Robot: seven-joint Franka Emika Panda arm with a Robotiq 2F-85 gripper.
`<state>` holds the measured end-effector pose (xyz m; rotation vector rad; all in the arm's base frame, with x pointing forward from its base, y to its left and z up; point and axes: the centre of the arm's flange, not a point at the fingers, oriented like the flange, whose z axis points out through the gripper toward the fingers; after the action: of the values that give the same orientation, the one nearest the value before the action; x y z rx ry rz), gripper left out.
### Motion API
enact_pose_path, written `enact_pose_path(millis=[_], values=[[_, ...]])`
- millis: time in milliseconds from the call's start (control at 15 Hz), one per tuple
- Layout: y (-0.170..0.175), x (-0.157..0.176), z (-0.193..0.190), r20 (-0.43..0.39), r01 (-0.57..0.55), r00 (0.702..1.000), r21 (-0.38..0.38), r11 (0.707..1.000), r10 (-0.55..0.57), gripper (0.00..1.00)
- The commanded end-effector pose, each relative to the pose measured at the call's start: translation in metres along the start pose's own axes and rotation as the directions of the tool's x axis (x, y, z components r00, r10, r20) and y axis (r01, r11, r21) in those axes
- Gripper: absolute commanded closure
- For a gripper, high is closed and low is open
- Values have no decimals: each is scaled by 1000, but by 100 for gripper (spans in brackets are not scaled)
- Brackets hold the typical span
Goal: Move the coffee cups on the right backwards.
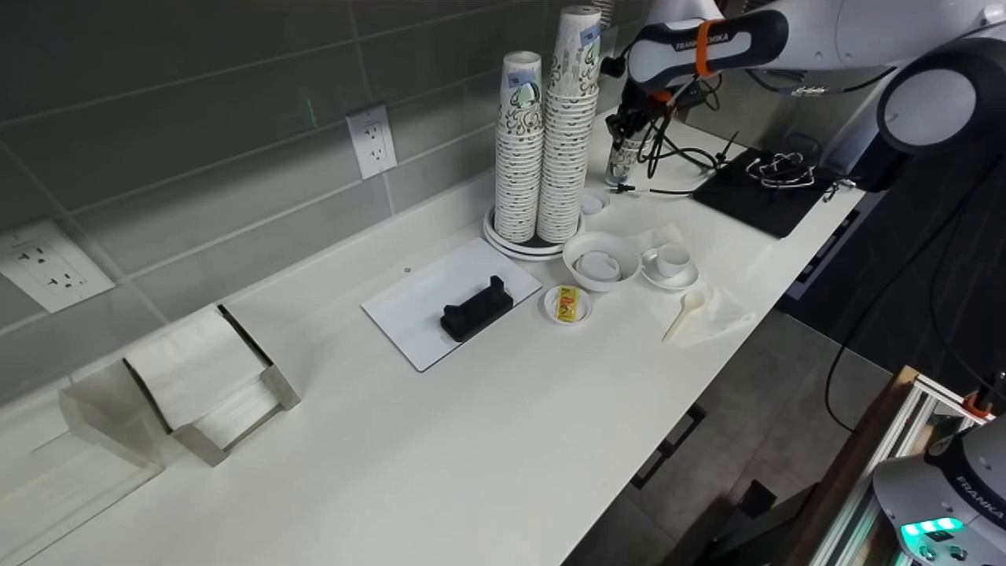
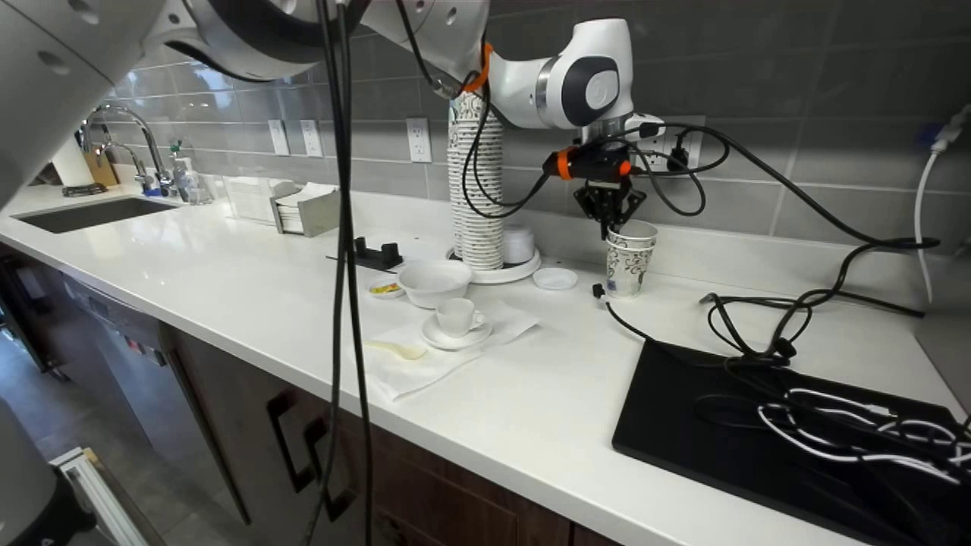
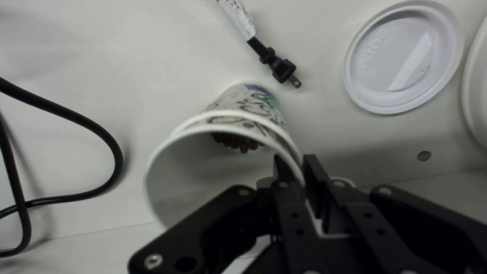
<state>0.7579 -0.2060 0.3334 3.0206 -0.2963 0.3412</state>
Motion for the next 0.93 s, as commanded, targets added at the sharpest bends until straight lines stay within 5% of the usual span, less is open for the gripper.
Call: enact_pose_path(millis=[0, 467, 867], values=[[-2, 22, -7, 9, -23, 1000, 35, 999, 22, 52], [-2, 1, -54, -43, -70, 997, 27, 997, 71, 4], [24, -39, -93, -334, -16, 940, 168, 986, 73, 0]])
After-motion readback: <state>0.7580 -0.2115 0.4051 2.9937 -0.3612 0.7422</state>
